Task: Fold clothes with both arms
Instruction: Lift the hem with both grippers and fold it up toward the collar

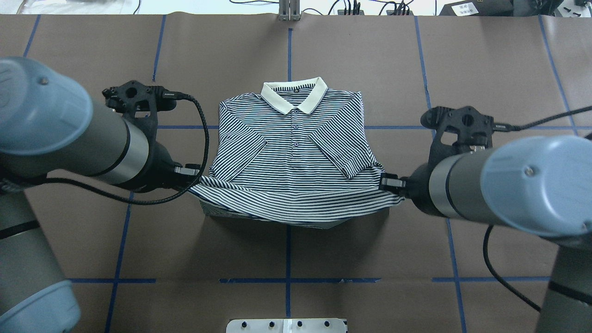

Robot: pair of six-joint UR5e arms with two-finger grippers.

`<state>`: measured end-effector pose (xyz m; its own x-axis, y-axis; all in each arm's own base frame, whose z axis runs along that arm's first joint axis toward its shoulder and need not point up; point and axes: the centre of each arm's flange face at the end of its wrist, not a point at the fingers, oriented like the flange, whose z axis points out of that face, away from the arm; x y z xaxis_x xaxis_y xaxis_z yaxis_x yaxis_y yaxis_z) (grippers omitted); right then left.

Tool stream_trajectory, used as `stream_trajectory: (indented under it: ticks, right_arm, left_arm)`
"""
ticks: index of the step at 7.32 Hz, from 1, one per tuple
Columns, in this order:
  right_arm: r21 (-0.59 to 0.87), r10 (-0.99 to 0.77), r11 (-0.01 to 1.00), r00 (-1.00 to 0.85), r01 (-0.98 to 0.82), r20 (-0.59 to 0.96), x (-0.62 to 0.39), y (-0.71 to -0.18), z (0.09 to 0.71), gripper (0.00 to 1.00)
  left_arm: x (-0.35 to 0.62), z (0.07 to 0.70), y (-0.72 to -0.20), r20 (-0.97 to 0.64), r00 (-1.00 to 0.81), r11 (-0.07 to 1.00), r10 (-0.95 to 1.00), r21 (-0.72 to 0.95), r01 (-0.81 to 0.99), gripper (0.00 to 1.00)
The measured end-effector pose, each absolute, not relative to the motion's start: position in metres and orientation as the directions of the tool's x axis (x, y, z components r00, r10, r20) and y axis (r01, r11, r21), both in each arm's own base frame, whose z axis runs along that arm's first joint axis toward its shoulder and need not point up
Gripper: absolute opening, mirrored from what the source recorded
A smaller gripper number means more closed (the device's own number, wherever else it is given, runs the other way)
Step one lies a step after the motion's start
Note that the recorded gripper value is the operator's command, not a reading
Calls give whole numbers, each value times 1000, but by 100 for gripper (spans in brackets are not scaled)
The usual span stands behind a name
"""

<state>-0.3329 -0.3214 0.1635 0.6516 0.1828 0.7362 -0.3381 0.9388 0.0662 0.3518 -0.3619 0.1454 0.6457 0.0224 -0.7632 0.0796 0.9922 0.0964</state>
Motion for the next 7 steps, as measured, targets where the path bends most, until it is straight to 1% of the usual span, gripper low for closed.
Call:
stream_trajectory:
  ticks: [2, 4, 6, 7]
  right_arm:
    - [84, 205, 920, 653, -382, 729, -352, -409, 174, 0]
    - [99, 219, 899, 634, -426, 742, -395, -492, 207, 0]
    - [108, 237, 889, 649, -445, 723, -436, -563, 243, 0]
    - [121, 234, 888, 663, -444, 711, -445, -589, 264, 0]
  left_arm:
    - [371, 160, -418, -743, 669, 983, 16, 133, 124, 0]
    - [393, 187, -476, -727, 686, 970, 10, 173, 170, 0]
    - [419, 219, -535, -717, 697, 955, -4, 203, 215, 0]
    - [432, 235, -559, -718, 696, 948, -7, 216, 233, 0]
